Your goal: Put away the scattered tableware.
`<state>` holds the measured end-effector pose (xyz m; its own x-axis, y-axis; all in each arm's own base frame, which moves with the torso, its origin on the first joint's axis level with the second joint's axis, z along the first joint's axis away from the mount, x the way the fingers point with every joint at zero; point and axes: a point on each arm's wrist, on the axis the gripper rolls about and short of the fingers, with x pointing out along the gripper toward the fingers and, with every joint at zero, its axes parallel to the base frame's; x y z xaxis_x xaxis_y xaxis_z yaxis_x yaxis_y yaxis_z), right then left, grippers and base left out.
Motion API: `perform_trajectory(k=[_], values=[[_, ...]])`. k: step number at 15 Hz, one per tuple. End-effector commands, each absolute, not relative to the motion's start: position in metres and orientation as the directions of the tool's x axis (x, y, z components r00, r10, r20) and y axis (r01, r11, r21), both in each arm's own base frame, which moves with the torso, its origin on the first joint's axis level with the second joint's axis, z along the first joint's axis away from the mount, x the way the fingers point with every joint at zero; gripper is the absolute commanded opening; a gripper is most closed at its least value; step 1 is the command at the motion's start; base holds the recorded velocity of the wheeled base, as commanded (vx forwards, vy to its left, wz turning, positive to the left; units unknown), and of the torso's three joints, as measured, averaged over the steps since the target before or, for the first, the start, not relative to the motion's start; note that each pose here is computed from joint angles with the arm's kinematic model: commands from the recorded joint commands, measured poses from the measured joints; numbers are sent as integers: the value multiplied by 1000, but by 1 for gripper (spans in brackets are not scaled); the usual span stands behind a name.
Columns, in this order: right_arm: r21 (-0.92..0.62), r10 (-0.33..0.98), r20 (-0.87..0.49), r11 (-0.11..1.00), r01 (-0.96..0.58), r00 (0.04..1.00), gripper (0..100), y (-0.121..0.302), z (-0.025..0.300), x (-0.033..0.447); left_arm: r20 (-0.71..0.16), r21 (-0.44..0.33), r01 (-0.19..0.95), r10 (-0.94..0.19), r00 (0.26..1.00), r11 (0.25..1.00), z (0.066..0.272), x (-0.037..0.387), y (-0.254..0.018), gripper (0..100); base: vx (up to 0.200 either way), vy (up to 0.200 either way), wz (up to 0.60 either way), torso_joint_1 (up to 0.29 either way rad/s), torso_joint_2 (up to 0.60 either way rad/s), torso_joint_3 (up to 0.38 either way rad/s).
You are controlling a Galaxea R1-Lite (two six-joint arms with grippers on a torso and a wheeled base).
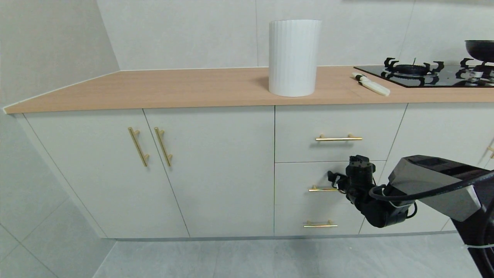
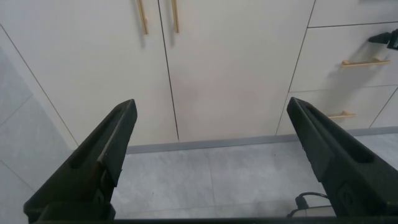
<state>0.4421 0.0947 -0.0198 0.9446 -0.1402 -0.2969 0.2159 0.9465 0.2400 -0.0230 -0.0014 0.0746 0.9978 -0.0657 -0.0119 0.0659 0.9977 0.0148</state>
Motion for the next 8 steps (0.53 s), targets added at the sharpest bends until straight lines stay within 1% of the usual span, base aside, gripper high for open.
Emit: perform_trajectory(k=[1, 5, 6, 7, 8], values=[[231, -120, -323, 952, 202, 939, 100, 93, -8, 425, -12, 15, 66, -66, 998, 998, 74, -23, -1, 100, 0, 0, 0, 0, 0, 0], [248, 24, -400, 965, 83, 916, 100, 87, 36, 371, -12, 15, 66, -66, 998, 998, 74, -23, -1, 100, 0, 0, 0, 0, 0, 0], [245, 23, -396, 966, 82, 918, 100, 86, 44, 367, -12, 15, 66, -66, 998, 998, 74, -23, -1, 100, 0, 0, 0, 0, 0, 0], [220, 21, -369, 973, 65, 929, 100, 83, 67, 355, -12, 15, 66, -66, 998, 998, 74, -23, -1, 100, 0, 0, 0, 0, 0, 0], [211, 20, -365, 976, 62, 931, 100, 81, 74, 349, -12, 15, 66, -66, 998, 998, 74, -23, -1, 100, 0, 0, 0, 0, 0, 0]])
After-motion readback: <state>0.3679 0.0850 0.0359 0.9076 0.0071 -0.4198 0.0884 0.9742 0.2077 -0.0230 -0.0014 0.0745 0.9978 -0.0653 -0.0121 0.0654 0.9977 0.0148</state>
